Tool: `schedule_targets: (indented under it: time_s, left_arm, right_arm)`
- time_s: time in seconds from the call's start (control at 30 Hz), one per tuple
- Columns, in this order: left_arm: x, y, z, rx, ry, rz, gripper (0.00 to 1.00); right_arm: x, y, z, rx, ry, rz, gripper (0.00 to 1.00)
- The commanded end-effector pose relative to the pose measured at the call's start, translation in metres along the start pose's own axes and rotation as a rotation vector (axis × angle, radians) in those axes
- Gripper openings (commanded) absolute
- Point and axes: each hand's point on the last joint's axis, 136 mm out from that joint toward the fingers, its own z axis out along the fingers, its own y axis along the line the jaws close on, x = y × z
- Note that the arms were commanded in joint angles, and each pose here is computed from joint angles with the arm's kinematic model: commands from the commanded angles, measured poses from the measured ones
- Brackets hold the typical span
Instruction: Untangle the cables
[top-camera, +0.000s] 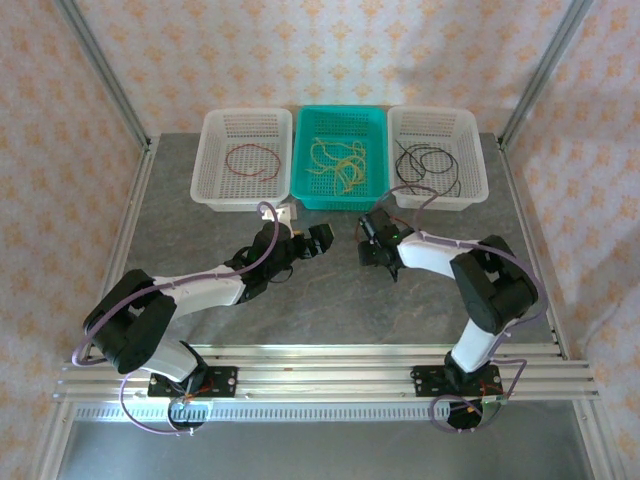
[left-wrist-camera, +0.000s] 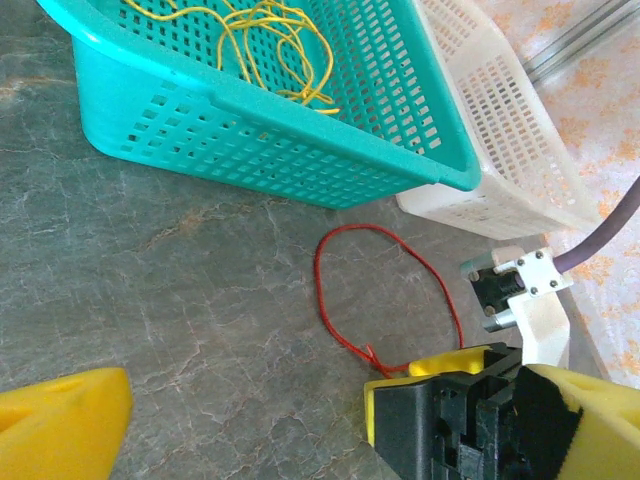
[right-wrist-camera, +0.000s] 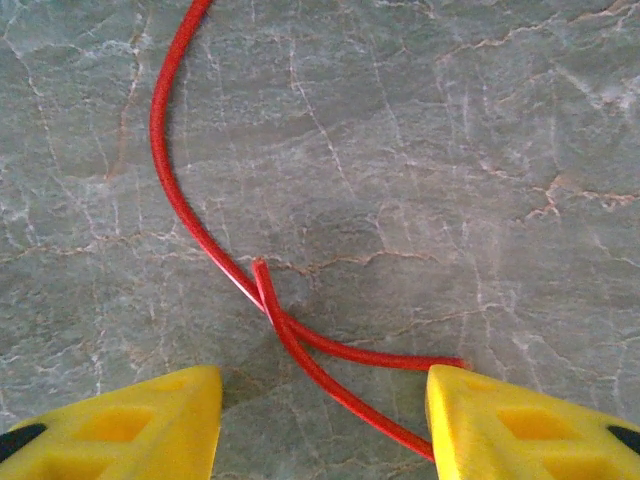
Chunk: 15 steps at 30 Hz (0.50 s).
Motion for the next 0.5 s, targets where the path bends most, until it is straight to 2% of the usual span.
schedule_targets:
  time_s: [0.0,0.07,0.2,0.47]
  left_arm:
    - [-0.011,-0.008,-0.004,0.036,-0.028,-0.014,0.99]
    - [-0.011,-0.007,-0.004,0.033,-0.027,-0.012,0.99]
    - [-0.012,-0.007,-0.004,0.03,-0.028,-0.01,0.99]
    - [-0.014,-0.007,-0.004,0.031,-0.031,-0.019,0.99]
  right_arm:
    - [-0.008,-0.002,0.005,0.031,-0.021,0.016,0.52]
    - [-0.003,-0.003,0.007,0.033,-0.008,0.021,0.49]
    - [0.004,-0.006,0.007,0.039,-0.001,0.037,0.34]
    - [0.01,-0.006,0.001,0.019,-0.004,0.055,0.16]
